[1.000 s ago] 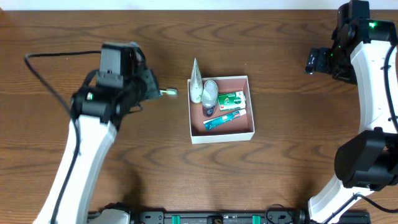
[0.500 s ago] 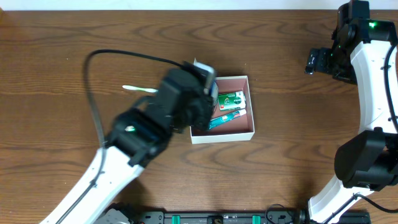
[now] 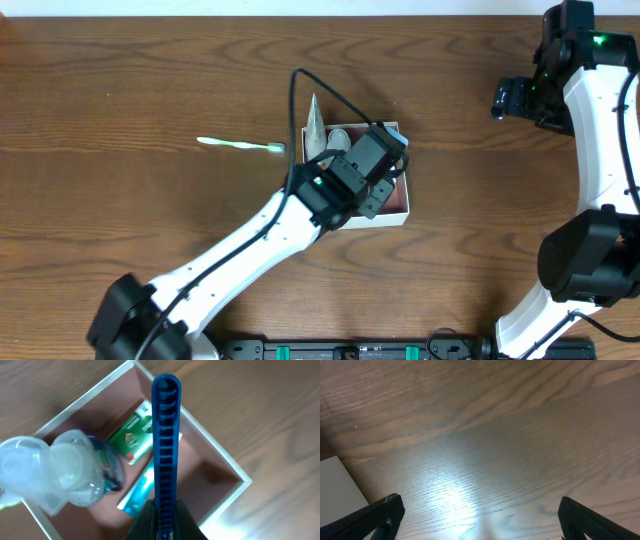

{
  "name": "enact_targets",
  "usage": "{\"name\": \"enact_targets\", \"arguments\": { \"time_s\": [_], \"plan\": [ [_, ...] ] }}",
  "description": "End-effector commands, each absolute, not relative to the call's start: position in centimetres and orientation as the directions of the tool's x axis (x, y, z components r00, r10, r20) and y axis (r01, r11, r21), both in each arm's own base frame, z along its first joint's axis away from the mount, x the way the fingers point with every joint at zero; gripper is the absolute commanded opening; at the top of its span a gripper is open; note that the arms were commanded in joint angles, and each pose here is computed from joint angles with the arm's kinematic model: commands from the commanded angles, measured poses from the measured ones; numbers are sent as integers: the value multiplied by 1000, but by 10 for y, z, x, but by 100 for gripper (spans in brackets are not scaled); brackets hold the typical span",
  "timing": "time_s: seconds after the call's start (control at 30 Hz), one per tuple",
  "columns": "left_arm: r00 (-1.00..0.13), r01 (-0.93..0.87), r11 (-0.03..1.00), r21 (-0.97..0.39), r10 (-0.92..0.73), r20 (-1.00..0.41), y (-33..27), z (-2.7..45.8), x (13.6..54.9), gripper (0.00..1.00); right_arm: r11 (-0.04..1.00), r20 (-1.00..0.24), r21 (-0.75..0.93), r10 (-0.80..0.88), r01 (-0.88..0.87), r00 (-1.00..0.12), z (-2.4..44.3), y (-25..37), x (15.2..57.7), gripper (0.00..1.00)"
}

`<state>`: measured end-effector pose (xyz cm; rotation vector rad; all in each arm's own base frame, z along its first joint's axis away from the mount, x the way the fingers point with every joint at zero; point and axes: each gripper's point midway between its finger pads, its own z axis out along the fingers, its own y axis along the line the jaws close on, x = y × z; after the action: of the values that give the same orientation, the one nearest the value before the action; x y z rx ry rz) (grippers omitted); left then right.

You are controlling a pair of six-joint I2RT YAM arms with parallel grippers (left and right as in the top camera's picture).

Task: Pack container
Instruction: 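Carry the blue razor right and lower it into the box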

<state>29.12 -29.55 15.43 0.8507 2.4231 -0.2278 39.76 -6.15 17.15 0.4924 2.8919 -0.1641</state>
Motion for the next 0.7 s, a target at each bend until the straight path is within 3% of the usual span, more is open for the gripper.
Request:
{"name": "enact_targets", "arguments": {
  "time_s": [0.0,0.13,0.43,0.5,0.57,0.63,0.67],
  "plan": [
    [-543,680,708,189,660,-519,-288,146,305,7,942,-245,-77,300,327,-922,182,-62,399,99],
    [-383,793,530,298,816,-432,-287,133,304,8,942,-245,-77,300,327,-922,182,-62,399,99],
    [-167,886,269,378,946,-279,-277,123,295,8,942,-245,-77,300,327,-922,182,-62,399,99],
    [-154,890,251,381,951,-268,-276,122,294,10,942,-245,-77,300,327,-922,182,-62,399,99],
    [-154,890,251,380,951,-269,-276,122,294,62,942,-245,-77,300,327,-922,182,-62,399,99],
    [-153,890,252,381,950,-270,-276,122,294,85,942,-245,-77,300,327,-922,182,-62,399,99],
    [-153,889,252,382,950,-272,-277,122,295,90,942,-245,-77,300,327,-922,182,-62,399,99]
  ]
}}
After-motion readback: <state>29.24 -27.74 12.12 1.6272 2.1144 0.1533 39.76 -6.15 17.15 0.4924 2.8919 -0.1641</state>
